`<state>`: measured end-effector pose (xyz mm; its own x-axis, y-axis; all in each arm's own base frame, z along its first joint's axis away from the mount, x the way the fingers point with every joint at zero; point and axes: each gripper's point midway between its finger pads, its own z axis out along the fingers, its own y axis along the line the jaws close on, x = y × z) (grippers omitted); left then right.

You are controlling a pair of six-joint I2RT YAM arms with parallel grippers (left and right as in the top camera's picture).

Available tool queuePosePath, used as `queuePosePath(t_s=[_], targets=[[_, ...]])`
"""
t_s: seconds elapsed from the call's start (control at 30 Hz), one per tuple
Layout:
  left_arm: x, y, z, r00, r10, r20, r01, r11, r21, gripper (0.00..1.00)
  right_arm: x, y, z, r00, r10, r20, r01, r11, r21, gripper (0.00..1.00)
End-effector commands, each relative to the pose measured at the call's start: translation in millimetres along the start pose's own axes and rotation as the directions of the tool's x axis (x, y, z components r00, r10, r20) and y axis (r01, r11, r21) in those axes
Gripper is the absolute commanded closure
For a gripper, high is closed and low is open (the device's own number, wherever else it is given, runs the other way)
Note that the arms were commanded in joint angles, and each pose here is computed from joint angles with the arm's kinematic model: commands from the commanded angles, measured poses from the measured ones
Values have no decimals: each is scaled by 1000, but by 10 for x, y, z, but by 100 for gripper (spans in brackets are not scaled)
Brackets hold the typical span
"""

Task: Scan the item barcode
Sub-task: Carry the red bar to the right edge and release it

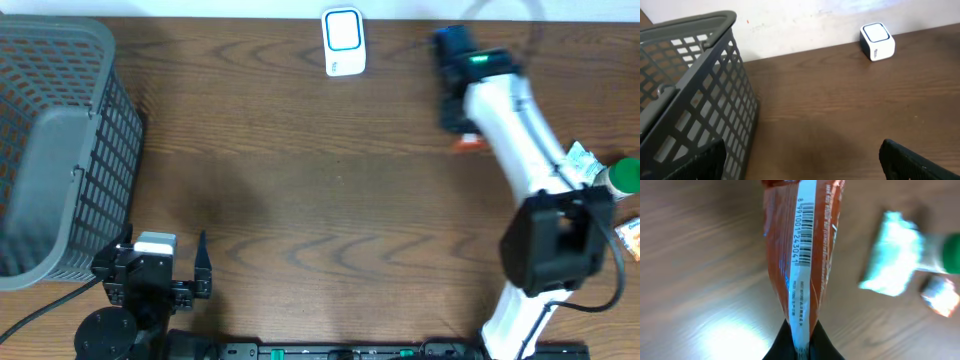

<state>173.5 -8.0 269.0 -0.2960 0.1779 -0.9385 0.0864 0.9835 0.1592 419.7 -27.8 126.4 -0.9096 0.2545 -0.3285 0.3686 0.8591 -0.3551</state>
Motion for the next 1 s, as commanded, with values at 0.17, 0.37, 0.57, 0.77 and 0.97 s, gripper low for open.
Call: queuePosePath(t_s=[0.17,0.37,0.57,0.77,0.97], targets=[[235,-22,-17,995,14,-97,-13,1000,10,2,411,-986,1284,966,233,-110,-216,965,152,99],[580,-52,-76,971,39,-236,-33,999,30,2,547,-1007,1530,943,280,-181,-286,958,-9,1],[795,-66,-140,945,57,-322,-45,998,44,2,-46,-701,527,965,243,-102,-264,894,-362,1],[795,-66,-140,945,57,-322,-45,998,44,2,-238,-926,-1379,912,260,316,-74,865,-497,1],[795,-66,-140,945,57,-322,-45,998,44,2,265,-1443,-2465,773,350,529,-31,854,-519,8]])
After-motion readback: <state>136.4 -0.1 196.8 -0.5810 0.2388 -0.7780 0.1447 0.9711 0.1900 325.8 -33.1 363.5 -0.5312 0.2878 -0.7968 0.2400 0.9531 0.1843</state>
